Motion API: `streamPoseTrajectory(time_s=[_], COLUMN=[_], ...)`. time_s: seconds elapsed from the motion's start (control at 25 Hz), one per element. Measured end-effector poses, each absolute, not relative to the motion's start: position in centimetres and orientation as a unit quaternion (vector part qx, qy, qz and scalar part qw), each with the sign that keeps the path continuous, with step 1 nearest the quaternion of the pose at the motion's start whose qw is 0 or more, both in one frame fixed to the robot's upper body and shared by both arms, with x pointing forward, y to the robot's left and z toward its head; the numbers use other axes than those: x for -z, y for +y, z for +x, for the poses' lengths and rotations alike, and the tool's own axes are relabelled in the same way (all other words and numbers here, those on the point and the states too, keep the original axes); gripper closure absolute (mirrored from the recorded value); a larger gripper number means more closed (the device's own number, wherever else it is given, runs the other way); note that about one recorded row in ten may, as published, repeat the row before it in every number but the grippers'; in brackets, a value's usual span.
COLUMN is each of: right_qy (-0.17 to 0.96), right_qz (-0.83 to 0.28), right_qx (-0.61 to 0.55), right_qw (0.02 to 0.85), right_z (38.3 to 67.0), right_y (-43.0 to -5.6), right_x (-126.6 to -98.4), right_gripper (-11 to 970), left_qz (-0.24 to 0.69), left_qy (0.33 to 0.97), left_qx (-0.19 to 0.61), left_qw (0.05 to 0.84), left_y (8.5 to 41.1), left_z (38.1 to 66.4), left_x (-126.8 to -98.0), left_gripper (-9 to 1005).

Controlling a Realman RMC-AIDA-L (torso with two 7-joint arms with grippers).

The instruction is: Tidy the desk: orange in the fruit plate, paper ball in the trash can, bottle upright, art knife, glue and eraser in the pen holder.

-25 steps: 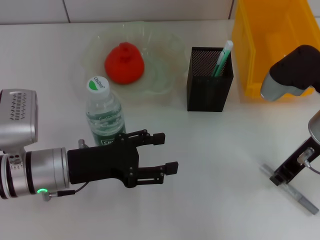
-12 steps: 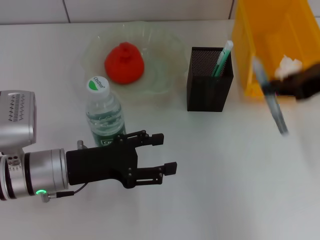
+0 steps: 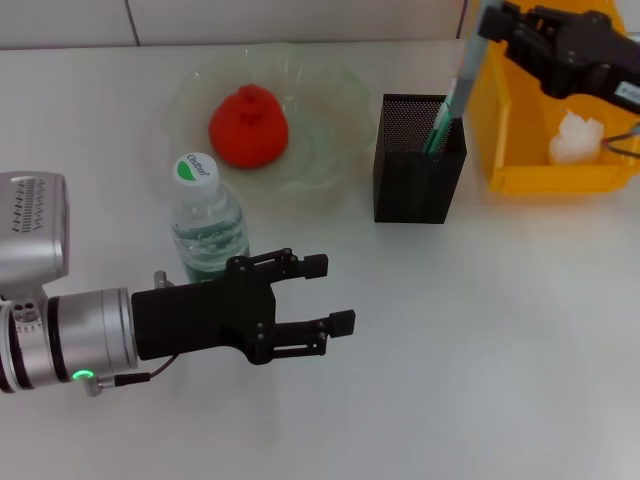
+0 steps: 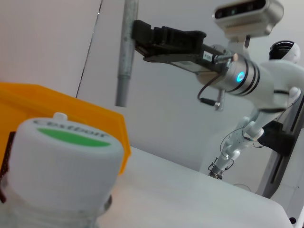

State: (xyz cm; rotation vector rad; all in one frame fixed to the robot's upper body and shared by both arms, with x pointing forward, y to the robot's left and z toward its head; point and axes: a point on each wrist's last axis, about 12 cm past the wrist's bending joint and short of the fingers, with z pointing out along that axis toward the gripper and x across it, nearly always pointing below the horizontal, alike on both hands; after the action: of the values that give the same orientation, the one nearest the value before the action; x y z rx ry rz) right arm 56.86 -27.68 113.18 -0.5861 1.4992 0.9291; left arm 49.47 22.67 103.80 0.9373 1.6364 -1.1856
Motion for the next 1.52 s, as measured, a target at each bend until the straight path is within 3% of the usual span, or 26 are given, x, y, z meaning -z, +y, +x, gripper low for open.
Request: streamPoseTrajectory(time_s=[0.16,0.64,0.88,0.96,1.04,1.24,1.52], right_qy=[0.645,0.656,0.631,0.617,0.613,0.611,0.644], right_qz=[-0.257,-0.244,-0.250,-0.291,-0.313,-0.440,-0.439], right_qx=[-0.374,-0.371,-0.409,-0.445,-0.458,-0.514,-0.514], right_qw=[0.615,0.610,0.610,0.580,0.562,0.411,0.359], right_z=[58.2,58.8,57.1,55.4,54.7,50.0,48.4], right_y=[-25.7,-24.7,-26.2,-27.6,-27.9,-28.9,-28.6], right_x=[-111.3,-110.5,-111.5,-113.0,-113.3,-112.6,-109.7], right_gripper=[841,811,608,364,338,298,298], left_qz=[0.374,0.370,0.371,0.371,0.370,0.366,0.344], left_qy=[0.660,0.653,0.637,0.626,0.623,0.618,0.629], left_qx=[0.481,0.493,0.509,0.523,0.527,0.528,0.519], left_qw=[0.440,0.440,0.444,0.444,0.444,0.453,0.465], left_y=[22.6,22.8,23.0,23.3,23.5,25.0,27.8], left_z=[49.4,48.9,48.5,48.0,47.8,46.6,45.7], left_x=[-103.8,-103.9,-104.3,-104.6,-104.7,-104.8,-105.1], left_gripper=[194,194,194,194,194,194,194])
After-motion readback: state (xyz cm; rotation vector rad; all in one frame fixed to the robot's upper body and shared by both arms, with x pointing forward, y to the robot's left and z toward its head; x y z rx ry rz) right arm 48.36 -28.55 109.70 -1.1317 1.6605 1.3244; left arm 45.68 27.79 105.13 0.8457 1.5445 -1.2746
